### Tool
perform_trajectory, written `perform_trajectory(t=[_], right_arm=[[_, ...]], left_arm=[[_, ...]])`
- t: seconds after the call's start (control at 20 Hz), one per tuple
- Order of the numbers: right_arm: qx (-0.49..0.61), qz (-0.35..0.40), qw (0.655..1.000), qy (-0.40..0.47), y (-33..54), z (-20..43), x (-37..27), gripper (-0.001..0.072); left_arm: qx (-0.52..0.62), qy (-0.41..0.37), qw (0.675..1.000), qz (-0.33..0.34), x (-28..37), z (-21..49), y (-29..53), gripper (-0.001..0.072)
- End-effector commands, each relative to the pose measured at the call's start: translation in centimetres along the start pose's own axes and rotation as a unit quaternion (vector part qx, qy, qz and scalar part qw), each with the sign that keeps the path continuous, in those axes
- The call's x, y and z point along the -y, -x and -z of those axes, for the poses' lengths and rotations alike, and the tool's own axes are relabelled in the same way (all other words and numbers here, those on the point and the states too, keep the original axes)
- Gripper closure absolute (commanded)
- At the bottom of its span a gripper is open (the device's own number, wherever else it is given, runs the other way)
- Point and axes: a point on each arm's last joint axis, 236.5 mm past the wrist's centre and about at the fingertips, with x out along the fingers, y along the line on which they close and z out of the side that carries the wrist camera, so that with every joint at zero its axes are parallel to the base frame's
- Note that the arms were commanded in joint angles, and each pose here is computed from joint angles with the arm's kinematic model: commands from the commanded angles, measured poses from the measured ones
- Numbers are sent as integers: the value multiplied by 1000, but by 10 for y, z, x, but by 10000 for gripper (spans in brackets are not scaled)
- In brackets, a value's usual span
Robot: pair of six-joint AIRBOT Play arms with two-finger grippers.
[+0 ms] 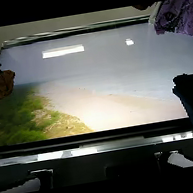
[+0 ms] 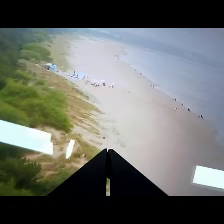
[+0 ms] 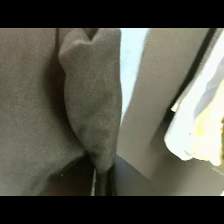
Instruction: Fold the clothes and pants, and hang the long-sleeved shirts on hangers.
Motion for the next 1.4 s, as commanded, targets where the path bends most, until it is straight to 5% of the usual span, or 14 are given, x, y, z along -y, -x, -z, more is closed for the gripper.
perform_trajectory(t=[0.0,0.25,0.4,0.55,0.65,0.8,0.9,1.35], right_arm=[[-2,25,1000,-3,0,1,12,686],[-1,35,999,-10,0,0,17,677],[0,25,1000,-6,0,0,12,337],[26,-77,997,12,15,-13,-32,338],[54,-200,978,32,44,-24,-87,440],[105,-301,942,107,90,-20,-156,475],[134,-344,910,191,119,7,-205,680],[176,-392,714,553,196,238,-320,684]], left_arm=[[0,0,1000,0,0,0,0,688],[0,0,1000,0,0,0,0,688],[0,0,1000,0,0,0,0,687],[0,0,1000,0,0,0,0,687],[0,0,1000,0,0,0,0,687],[-2,0,1000,-1,0,0,-2,687],[-3,-10,1000,-1,0,0,-3,688],[-20,-147,988,34,45,69,-42,689]])
